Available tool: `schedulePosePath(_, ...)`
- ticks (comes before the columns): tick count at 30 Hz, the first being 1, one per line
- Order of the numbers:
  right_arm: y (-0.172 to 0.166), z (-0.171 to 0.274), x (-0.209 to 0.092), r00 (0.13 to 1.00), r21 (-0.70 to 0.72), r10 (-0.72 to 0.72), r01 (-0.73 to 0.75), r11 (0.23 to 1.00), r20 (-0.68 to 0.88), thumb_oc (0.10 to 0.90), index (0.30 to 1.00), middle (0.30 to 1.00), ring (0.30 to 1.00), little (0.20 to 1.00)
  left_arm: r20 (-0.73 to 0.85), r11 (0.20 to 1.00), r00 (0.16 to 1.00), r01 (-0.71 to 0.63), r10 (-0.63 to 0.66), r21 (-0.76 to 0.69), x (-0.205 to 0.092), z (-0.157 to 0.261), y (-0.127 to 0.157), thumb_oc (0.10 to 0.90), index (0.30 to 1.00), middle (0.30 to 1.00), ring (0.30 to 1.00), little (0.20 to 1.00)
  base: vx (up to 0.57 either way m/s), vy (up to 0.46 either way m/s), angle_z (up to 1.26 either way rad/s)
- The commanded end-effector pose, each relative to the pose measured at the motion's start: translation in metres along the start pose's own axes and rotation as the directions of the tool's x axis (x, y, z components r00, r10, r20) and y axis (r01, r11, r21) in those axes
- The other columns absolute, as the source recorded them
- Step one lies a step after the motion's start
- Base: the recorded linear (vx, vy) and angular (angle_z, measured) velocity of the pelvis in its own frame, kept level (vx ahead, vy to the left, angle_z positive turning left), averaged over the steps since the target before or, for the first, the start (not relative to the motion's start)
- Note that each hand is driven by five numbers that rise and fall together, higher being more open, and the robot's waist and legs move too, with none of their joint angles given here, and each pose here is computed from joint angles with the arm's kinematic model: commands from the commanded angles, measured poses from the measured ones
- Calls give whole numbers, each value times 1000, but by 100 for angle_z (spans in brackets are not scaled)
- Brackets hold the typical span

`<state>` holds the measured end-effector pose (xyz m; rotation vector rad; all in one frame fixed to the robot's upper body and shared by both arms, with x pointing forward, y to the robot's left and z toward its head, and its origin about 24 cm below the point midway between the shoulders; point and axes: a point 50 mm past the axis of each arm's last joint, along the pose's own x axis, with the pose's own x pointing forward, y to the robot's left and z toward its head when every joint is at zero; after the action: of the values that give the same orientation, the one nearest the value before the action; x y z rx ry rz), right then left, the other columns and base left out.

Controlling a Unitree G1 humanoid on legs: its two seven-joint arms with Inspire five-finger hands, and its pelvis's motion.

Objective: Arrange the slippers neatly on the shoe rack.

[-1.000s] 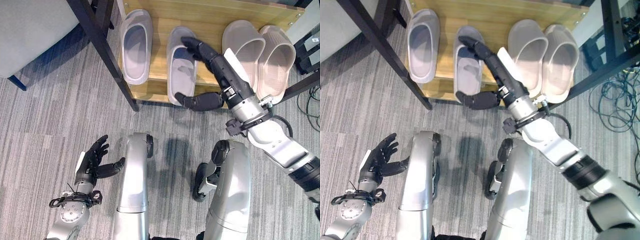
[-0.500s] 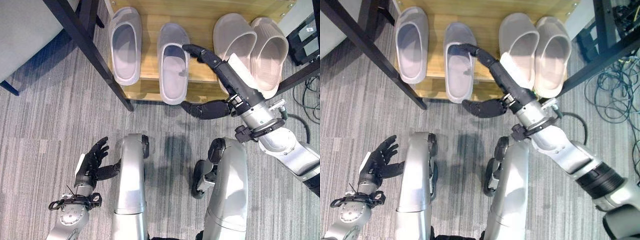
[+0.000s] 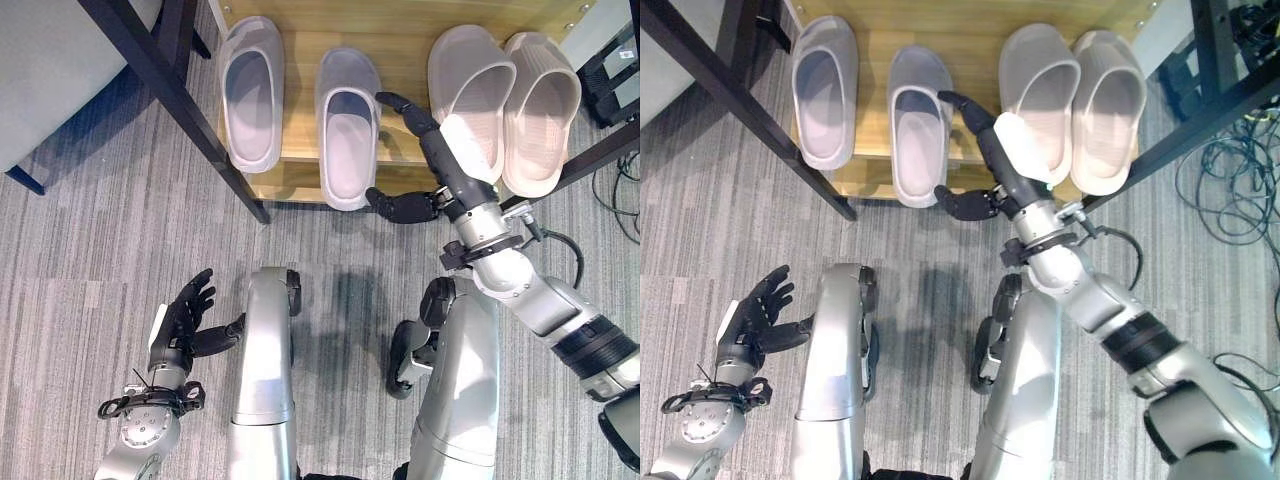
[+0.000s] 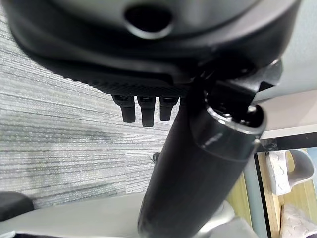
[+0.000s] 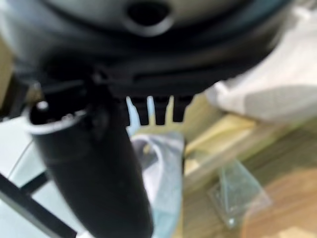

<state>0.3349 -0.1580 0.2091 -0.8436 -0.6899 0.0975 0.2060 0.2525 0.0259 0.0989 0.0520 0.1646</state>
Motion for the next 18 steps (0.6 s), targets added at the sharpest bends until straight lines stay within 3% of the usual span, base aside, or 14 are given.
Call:
schedulePosePath(1,-35,42,30,964,-4,-173,178,984,203,800,900,900,900,900,115,998,993,36,-31,-45,0,16,-16,800,900,900,900,900,0,0,0)
schedulePosePath(18,-14,40,63,970,161,-235,222,962,68,800,900,900,900,900,122,996,990,72,-65,-49,7,19,-23,800,900,900,900,900,0,0,0)
